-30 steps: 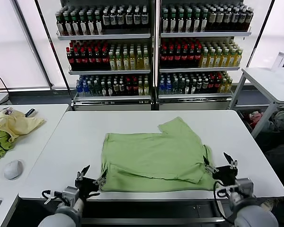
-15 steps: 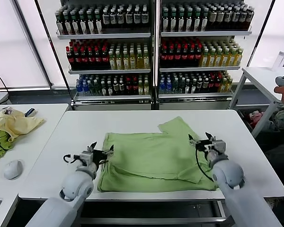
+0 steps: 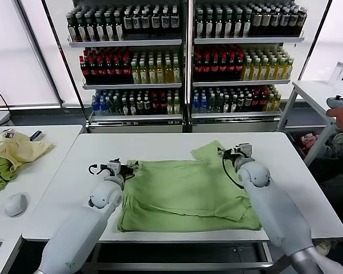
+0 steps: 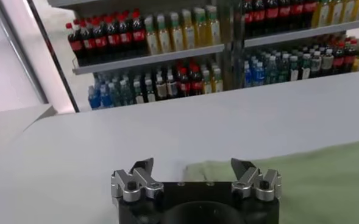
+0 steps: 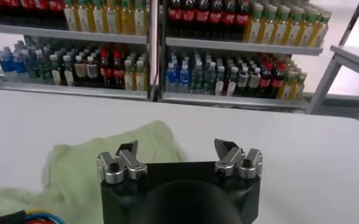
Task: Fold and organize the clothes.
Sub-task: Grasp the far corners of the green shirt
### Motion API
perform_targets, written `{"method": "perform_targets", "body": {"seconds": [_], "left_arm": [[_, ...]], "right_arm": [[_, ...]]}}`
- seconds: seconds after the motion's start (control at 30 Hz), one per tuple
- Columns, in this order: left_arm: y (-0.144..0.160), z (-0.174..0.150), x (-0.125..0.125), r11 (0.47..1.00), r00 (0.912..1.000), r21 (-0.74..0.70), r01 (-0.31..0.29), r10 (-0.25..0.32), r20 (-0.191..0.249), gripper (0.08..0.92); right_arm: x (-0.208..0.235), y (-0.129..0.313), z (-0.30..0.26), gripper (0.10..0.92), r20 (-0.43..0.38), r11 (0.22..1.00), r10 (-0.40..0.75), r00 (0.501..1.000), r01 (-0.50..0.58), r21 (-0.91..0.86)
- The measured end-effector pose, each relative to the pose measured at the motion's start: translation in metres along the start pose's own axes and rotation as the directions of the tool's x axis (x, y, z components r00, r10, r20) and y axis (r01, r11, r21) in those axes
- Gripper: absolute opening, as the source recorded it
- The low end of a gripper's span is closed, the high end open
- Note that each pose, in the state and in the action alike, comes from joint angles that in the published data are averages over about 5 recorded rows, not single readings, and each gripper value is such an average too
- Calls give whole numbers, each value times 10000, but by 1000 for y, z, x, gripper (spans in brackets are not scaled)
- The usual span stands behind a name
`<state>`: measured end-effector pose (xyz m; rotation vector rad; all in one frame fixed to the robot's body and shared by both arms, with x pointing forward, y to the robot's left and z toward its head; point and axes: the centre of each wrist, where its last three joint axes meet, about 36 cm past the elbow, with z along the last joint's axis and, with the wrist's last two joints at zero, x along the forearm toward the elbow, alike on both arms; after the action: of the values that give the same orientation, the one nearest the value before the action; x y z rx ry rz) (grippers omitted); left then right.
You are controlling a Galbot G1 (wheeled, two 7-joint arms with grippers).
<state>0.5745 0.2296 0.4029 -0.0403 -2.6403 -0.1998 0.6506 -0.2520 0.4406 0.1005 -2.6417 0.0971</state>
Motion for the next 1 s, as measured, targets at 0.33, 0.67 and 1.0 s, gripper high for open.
{"method": "perform_targets", "body": {"seconds": [0.33,0.67,1.0], "left_arm": [[1,-8,-10,9988,9984,354,-336,352,-454,785],[-1,-6,-12,9956,9938,660,-673,727,-837,501],[0,-1,-11,9928,9910,878,-818,904,-988,215]], "right_arm": [[-30,9,-6,822,-510,9997,-155,9986,146,-176],[-44,9,4,596,-1154,9989,-335,9927,294,-371],[-46,6,7,356,-1326,9968,-630,9892,557,-579]]}}
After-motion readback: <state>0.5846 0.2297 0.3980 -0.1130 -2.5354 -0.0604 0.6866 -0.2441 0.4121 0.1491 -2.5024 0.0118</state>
